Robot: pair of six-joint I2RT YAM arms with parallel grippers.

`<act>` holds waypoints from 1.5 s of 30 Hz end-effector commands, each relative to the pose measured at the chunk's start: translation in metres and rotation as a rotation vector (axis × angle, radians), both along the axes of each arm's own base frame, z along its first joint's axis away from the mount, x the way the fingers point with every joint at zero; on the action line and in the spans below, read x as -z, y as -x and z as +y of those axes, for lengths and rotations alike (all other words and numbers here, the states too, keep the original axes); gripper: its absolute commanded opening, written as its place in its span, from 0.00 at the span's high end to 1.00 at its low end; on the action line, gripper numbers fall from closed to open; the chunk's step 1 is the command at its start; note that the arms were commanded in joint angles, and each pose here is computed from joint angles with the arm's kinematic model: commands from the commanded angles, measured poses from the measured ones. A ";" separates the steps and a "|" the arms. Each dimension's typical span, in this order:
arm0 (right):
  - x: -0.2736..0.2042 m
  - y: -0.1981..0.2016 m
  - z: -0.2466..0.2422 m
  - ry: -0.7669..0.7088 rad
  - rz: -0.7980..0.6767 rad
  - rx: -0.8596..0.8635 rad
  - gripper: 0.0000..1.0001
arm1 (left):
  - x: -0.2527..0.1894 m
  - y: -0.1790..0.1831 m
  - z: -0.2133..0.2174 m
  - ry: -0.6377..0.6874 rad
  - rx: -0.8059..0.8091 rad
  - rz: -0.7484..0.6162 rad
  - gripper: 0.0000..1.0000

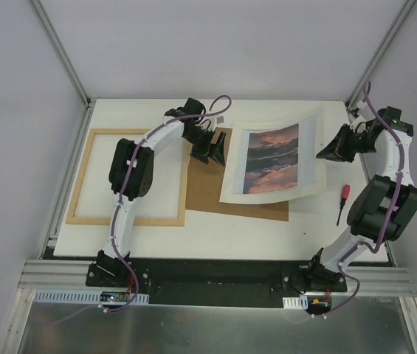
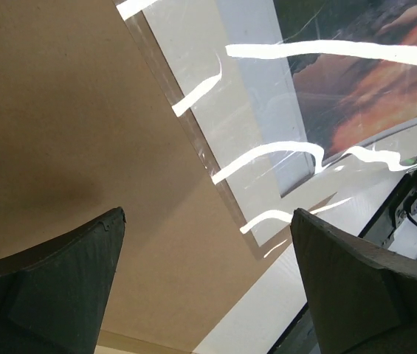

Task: Take the photo out of the frame
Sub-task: Adjust the photo frame item at the center of the board.

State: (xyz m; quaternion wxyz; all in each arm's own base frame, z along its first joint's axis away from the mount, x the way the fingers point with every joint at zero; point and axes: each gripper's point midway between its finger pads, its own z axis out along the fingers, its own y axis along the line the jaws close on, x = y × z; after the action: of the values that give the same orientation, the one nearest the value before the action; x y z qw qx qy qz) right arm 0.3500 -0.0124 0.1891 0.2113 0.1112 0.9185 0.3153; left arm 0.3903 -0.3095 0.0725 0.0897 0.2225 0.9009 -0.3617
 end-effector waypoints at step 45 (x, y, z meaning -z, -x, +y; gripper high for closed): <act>-0.098 0.024 0.045 -0.585 -0.168 -0.106 1.00 | 0.038 -0.028 -0.029 0.222 -0.083 0.184 0.01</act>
State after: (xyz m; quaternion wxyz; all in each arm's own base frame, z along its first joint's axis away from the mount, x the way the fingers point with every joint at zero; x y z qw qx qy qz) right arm 0.3380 0.0235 0.2475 0.1884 0.1286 0.8008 0.5539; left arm 0.4134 -0.3382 0.0658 0.0514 0.1553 0.8594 -0.4845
